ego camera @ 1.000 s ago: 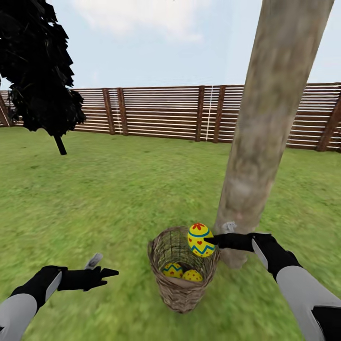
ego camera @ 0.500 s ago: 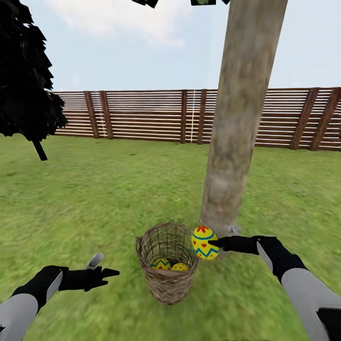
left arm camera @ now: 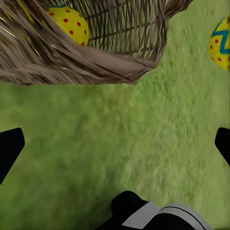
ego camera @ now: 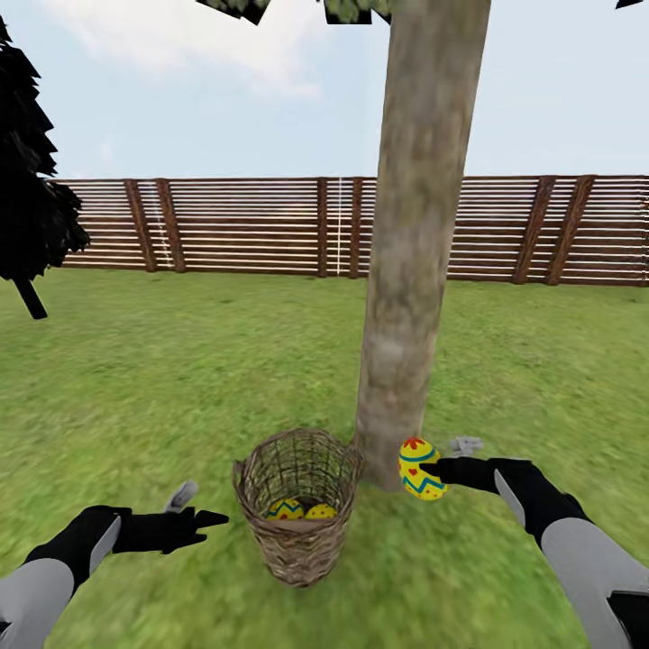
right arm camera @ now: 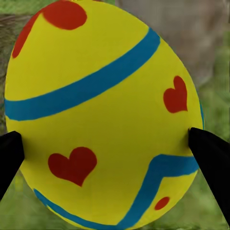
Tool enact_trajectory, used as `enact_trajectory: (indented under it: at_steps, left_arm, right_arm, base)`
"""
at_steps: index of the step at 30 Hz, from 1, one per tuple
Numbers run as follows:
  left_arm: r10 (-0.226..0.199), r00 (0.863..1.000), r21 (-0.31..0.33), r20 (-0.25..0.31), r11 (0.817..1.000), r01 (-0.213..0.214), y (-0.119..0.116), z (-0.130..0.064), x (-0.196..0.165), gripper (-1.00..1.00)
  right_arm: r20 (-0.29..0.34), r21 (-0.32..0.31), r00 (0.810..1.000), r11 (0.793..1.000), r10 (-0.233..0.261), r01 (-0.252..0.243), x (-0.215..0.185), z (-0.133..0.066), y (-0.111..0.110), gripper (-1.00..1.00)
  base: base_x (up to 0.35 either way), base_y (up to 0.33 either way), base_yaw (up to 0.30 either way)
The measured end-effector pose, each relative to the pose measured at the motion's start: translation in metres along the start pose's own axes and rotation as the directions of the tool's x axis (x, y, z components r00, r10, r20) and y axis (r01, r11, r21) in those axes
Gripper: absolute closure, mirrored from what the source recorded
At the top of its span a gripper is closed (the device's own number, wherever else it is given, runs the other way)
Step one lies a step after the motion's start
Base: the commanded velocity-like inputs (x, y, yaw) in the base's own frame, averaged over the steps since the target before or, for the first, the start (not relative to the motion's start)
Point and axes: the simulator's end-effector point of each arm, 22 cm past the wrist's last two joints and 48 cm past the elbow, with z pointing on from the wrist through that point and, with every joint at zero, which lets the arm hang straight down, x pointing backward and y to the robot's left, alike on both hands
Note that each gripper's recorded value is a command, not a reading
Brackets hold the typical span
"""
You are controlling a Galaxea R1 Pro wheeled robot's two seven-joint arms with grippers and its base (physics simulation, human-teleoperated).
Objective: Take the three Easter eggs out of the wicker basket on the lawn in the garden, then place them on the lawn next to a single tree (choose any tree) so that all three eggs are next to the same tree and none are left in the basket.
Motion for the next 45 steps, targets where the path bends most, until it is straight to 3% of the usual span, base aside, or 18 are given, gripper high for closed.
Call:
enact_trajectory:
  at_steps: [3, 5, 9, 13, 14, 15, 17, 19, 23, 26, 29, 31, 33, 34, 36, 39, 41, 45]
  left_arm:
    - [0.002, 1.000, 0.002, 0.002, 1.000, -0.002, -0.001, -0.001, -0.001, -1.00]
    - [0.002, 1.000, 0.003, 0.002, 1.000, -0.002, -0.002, -0.001, -0.001, -1.00]
    - [0.004, 1.000, 0.013, -0.003, 1.000, -0.004, -0.007, 0.005, 0.001, -1.00]
    - [0.086, 0.988, 0.011, -0.128, 0.996, -0.085, -0.010, 0.015, 0.030, -1.00]
    - [0.103, 0.981, 0.039, -0.165, 0.994, -0.098, -0.017, 0.017, 0.040, -1.00]
    - [0.139, 0.963, 0.090, -0.233, 0.989, -0.121, -0.029, 0.023, 0.058, -1.00]
    - [0.200, 0.911, 0.167, -0.362, 0.975, -0.148, -0.047, 0.031, 0.096, -1.00]
    - [0.252, 0.864, 0.236, -0.435, 0.958, -0.161, -0.069, 0.045, 0.123, -1.00]
    - [0.306, 0.841, 0.305, -0.446, 0.935, -0.178, -0.097, 0.066, 0.138, -1.00]
    - [0.348, 0.834, 0.351, -0.428, 0.914, -0.202, -0.113, 0.077, 0.142, -1.00]
    - [0.399, 0.839, 0.395, -0.370, 0.885, -0.247, -0.123, 0.082, 0.136, -1.00]
    - [0.391, 0.867, 0.430, -0.309, 0.870, -0.240, -0.136, 0.083, 0.126, -1.00]
    - [0.341, 0.913, 0.476, -0.225, 0.856, -0.203, -0.155, 0.084, 0.110, -1.00]
    - [0.329, 0.921, 0.486, -0.208, 0.852, -0.195, -0.159, 0.084, 0.107, -1.00]
    - [0.319, 0.928, 0.508, -0.193, 0.841, -0.184, -0.170, 0.088, 0.106, -1.00]
    - [0.284, 0.947, 0.545, -0.152, 0.823, -0.159, -0.185, 0.089, 0.098, -1.00]
    - [0.267, 0.954, 0.559, -0.134, 0.815, -0.150, -0.188, 0.086, 0.093, -1.00]
    - [0.267, 0.958, 0.623, -0.107, 0.768, -0.144, -0.207, 0.076, 0.087, -1.00]
  right_arm:
    - [0.004, 0.163, 1.000, 0.987, -0.002, 0.001, -0.001, -0.003, -0.034, 1.00]
    - [0.003, 0.216, 1.000, 0.976, -0.004, 0.003, -0.001, -0.005, -0.045, 1.00]
    - [-0.003, 0.235, 1.000, 0.972, -0.008, 0.008, 0.001, -0.005, -0.049, 1.00]
    - [-0.017, 0.223, 1.000, 0.975, -0.003, 0.006, 0.009, 0.001, -0.039, 1.00]
    - [-0.018, 0.222, 1.000, 0.975, -0.002, 0.006, 0.010, 0.002, -0.038, 1.00]
    - [-0.018, 0.221, 1.000, 0.975, -0.002, 0.006, 0.010, 0.002, -0.038, 1.00]
    - [-0.022, 0.220, 1.000, 0.975, 0.000, 0.005, 0.012, 0.003, -0.037, 1.00]
    - [-0.024, 0.220, 1.000, 0.975, 0.001, 0.004, 0.013, 0.003, -0.037, 1.00]
    - [-0.029, 0.212, 1.000, 0.977, 0.004, 0.002, 0.016, 0.006, -0.032, 1.00]
    - [-0.029, 0.203, 1.000, 0.979, 0.005, 0.001, 0.016, 0.009, -0.025, 1.00]
    - [-0.031, 0.199, 1.000, 0.980, 0.005, 0.001, 0.017, 0.011, -0.022, 1.00]
    - [-0.042, 0.198, 0.999, 0.980, 0.009, 0.000, 0.023, 0.012, -0.022, 1.00]
    - [-0.049, 0.190, 0.999, 0.982, 0.011, -0.001, 0.027, 0.015, -0.016, 1.00]
    - [-0.050, 0.189, 0.999, 0.982, 0.011, -0.001, 0.027, 0.016, -0.015, 1.00]
    - [-0.047, 0.201, 0.999, 0.980, 0.010, 0.000, 0.027, 0.016, -0.017, 1.00]
    - [-0.045, 0.326, 0.999, 0.945, 0.000, 0.014, 0.026, 0.009, -0.043, 1.00]
    - [-0.046, 0.368, 0.999, 0.929, -0.021, 0.036, 0.028, 0.013, -0.041, 1.00]
    - [-0.018, 0.447, 0.989, 0.883, -0.149, 0.141, 0.033, 0.020, -0.043, 1.00]
  base:
    - [0.000, 0.000, -0.172]
    - [0.000, 0.000, -0.052]
    - [0.000, 0.000, -0.008]
    - [0.000, 0.000, 0.000]
    - [0.000, 0.000, 0.000]
    - [0.000, 0.000, 0.000]
    - [0.000, 0.000, 0.000]
    - [0.000, 0.000, 0.000]
    - [0.000, 0.000, 0.000]
    - [0.000, 0.000, 0.000]
    - [0.000, 0.000, 0.000]
    - [0.000, 0.000, 0.000]
    - [0.000, 0.000, 0.000]
    - [0.000, 0.000, 0.000]
    - [0.000, 0.000, 0.000]
    - [0.000, 0.000, 0.000]
    - [0.000, 0.000, 0.000]
    - [0.097, -0.093, 0.000]
